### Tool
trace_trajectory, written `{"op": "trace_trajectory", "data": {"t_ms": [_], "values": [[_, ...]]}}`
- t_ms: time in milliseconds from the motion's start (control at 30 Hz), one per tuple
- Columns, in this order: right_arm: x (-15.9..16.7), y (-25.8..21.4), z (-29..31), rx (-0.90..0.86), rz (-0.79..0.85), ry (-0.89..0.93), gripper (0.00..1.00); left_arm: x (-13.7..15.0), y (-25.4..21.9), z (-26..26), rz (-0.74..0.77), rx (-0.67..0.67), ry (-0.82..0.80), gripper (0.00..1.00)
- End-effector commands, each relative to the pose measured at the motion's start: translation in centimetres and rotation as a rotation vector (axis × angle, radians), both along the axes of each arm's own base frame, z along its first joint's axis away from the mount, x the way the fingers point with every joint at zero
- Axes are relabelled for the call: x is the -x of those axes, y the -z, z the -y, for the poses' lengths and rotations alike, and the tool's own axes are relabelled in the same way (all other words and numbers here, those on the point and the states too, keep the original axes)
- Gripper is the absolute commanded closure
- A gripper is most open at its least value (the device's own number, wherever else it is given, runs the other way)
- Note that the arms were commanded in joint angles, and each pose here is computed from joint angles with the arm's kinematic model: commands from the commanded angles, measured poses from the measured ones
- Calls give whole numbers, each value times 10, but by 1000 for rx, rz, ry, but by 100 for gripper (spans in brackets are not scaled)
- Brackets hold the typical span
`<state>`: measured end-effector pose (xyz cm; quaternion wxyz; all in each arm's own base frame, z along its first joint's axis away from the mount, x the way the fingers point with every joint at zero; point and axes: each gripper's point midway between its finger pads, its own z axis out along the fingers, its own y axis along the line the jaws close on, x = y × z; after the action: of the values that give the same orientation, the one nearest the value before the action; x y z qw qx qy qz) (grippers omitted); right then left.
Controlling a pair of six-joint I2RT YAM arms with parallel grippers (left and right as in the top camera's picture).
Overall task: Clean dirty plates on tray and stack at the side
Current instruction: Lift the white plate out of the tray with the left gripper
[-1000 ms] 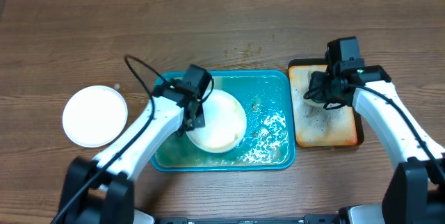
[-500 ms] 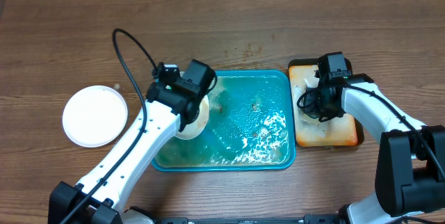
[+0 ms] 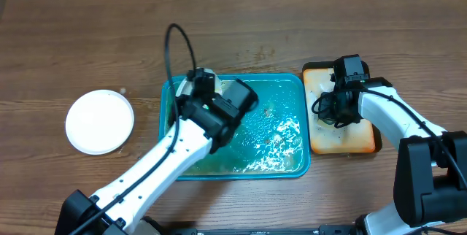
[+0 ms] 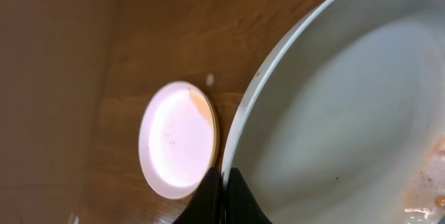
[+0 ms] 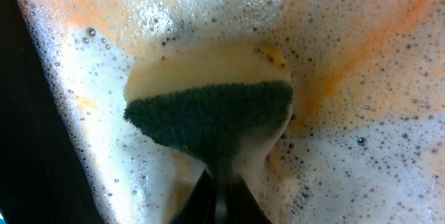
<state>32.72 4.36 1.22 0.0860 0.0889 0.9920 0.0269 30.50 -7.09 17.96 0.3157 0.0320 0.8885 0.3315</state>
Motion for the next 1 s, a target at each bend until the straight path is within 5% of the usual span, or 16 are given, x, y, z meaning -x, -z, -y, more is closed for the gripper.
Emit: {"op": "trace_trajectory", "data": {"t_ms": [0, 433, 967], "values": [[7, 11, 3, 8, -37, -1, 96, -7, -40, 12, 175, -123, 47, 96], [7, 11, 3, 8, -37, -1, 95, -4, -59, 31, 252, -205, 115, 96], [1, 6, -1, -1, -19, -58, 96, -2, -42, 32, 173, -144, 126, 96]]}}
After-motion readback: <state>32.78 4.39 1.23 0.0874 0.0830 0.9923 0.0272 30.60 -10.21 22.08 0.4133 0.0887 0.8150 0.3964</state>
